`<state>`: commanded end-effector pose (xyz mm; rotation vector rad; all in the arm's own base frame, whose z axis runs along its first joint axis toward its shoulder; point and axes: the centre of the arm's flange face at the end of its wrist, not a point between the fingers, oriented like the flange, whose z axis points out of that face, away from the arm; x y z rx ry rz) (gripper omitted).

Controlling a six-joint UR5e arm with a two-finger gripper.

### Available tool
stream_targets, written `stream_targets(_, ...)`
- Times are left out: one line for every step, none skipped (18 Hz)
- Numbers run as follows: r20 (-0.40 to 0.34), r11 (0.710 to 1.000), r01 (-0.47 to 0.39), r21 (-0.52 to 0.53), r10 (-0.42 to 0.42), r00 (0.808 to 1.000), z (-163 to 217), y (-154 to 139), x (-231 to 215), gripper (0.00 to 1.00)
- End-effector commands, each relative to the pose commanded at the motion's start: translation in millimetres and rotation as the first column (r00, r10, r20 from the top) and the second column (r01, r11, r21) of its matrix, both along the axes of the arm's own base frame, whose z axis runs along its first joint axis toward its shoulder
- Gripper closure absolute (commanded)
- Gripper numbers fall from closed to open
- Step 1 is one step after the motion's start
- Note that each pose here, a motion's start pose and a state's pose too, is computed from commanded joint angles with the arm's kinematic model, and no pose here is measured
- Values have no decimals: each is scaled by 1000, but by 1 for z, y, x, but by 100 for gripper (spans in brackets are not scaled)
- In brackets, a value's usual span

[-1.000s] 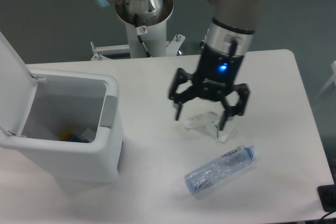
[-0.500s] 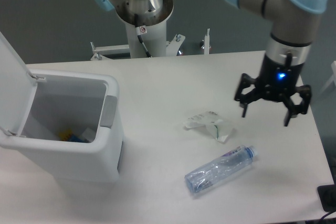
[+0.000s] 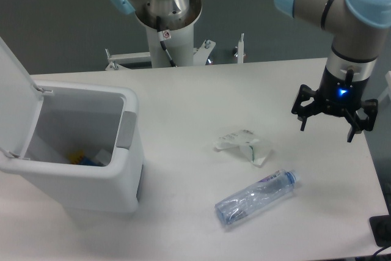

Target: Open the trash can

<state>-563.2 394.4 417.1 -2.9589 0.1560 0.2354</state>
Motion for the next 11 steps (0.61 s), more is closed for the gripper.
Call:
stream_targets(15,999,26,-21,-26,1000,-3,-2,1,0)
stream_targets(26,998,46,-34,-46,999,-4,-4,1,0)
stream_targets(26,996,71,-48,-69,997,-6,-5,1,0)
stream_targets(20,994,85,-71,-84,996,-8,-7,1,0)
stream_targets(19,992,86,-95,-84,996,-10,-10,1,0)
stream_targets(18,989,83,-124,-81,997,-14,-13,1,0)
stream_targets(19,988,83,-128,-81,997,-15,-14,0,0)
stream_targets(23,988,81,-131,-79,997,-17,-15,1,0)
stream_targets(32,988,80,-132,-76,997,-21,-17,1,0)
stream_targets(34,988,78,-134,-74,997,-22,-18,1,0)
stream_targets(34,988,80,-134,-76,997,-22,-17,1,0)
